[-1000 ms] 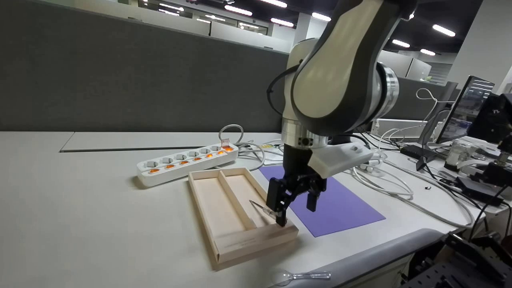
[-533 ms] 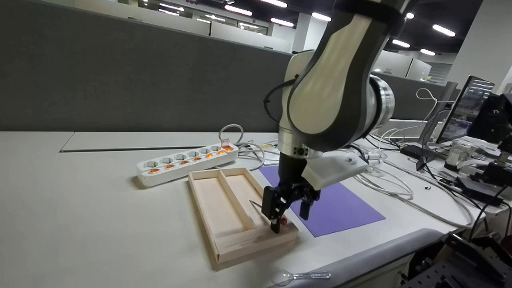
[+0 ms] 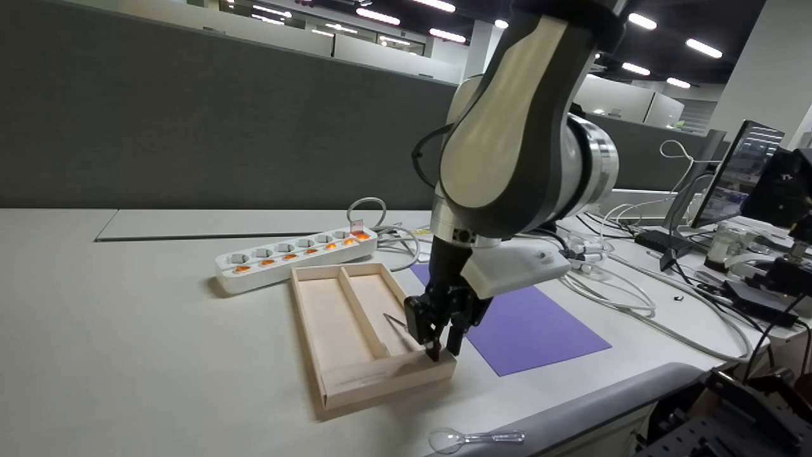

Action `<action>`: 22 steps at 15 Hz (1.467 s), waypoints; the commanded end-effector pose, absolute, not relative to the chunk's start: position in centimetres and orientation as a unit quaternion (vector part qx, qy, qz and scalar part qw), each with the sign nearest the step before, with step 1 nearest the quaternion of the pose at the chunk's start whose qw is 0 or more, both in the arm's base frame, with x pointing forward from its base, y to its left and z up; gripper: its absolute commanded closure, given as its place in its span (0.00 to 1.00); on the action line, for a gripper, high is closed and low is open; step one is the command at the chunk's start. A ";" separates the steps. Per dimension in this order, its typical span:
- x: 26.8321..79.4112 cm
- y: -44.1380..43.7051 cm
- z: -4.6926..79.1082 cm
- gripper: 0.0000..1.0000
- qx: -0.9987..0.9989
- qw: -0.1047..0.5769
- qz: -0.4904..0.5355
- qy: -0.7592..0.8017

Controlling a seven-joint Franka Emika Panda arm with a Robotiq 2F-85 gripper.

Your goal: Pick up the object on the box and place it on the purple mat

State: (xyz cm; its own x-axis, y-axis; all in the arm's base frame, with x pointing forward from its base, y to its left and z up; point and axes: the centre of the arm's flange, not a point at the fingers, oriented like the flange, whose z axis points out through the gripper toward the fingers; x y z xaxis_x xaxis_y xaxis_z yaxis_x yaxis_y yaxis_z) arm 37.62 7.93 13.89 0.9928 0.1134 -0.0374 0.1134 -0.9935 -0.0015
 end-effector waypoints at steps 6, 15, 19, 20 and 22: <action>38.7 8.9 15.4 0.95 0.999 -0.016 0.006 0.048; 40.9 7.1 22.0 0.95 0.995 0.001 0.104 0.013; 43.1 1.0 26.1 0.95 0.983 0.023 0.170 -0.060; 43.5 -0.7 26.7 0.95 0.980 0.027 0.179 -0.078; 44.0 -3.6 27.4 0.95 0.975 0.038 0.189 -0.109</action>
State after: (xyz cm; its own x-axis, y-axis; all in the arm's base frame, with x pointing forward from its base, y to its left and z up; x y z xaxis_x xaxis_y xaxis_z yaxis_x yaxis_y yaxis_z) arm 43.69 -1.80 26.11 0.9363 -0.1053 0.3351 -0.1186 -0.9928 0.0194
